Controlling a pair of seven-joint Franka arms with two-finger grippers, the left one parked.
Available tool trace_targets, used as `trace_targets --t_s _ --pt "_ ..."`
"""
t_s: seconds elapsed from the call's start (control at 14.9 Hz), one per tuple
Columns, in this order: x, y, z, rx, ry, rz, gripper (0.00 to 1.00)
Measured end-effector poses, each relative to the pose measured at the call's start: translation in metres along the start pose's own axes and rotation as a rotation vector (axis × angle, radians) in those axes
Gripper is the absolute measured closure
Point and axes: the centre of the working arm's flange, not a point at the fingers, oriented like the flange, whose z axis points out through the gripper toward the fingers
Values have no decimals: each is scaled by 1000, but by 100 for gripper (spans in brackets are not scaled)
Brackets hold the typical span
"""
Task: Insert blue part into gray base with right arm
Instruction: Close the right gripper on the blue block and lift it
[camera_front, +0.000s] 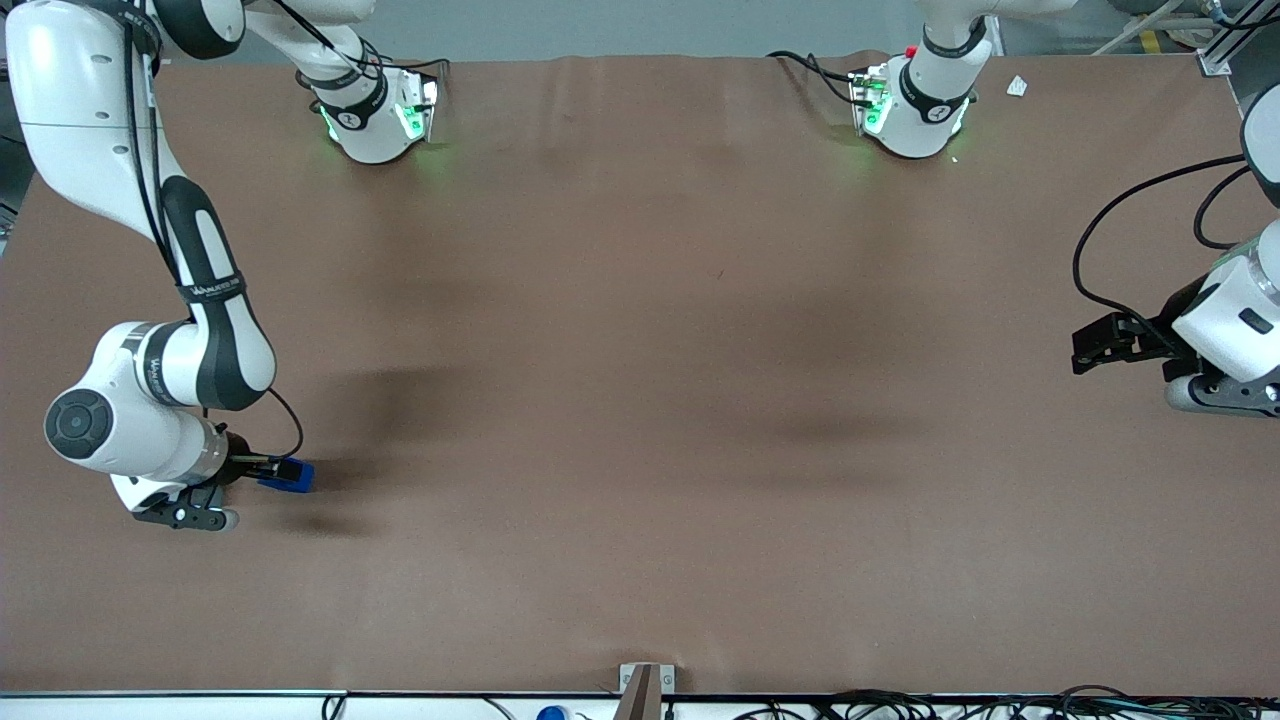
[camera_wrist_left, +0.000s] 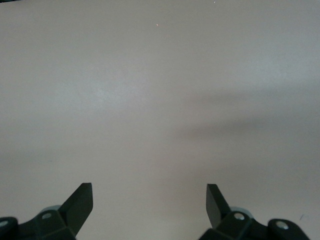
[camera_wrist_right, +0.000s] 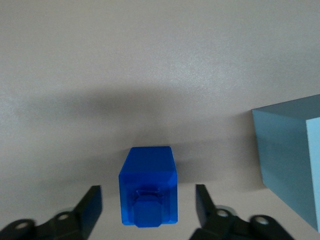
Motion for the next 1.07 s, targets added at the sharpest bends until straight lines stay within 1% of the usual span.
trace_targets --t_s 0.07,0.13,0.2,0.27,0.47,0.54,0.67,0.74,0.87,0.94,1.01,1.07 --pt "0 0 1 0 -2 0 21" --pt "0 0 3 0 -4 0 24" --pt "-1 0 5 -1 -7 0 36" --pt "-1 0 7 -1 -10 0 40" --pt "-1 0 11 -1 -14 0 42" --pt "-1 0 11 0 -13 0 48" --pt "0 1 9 -1 -11 1 49" --pt "1 1 7 -2 -22 2 49" --pt "2 5 -11 -10 -86 -2 49" --pt "5 7 -32 -14 -116 -14 49" --pt "8 11 -59 -15 -134 -42 49" --pt "11 17 -85 -13 -136 -79 49"
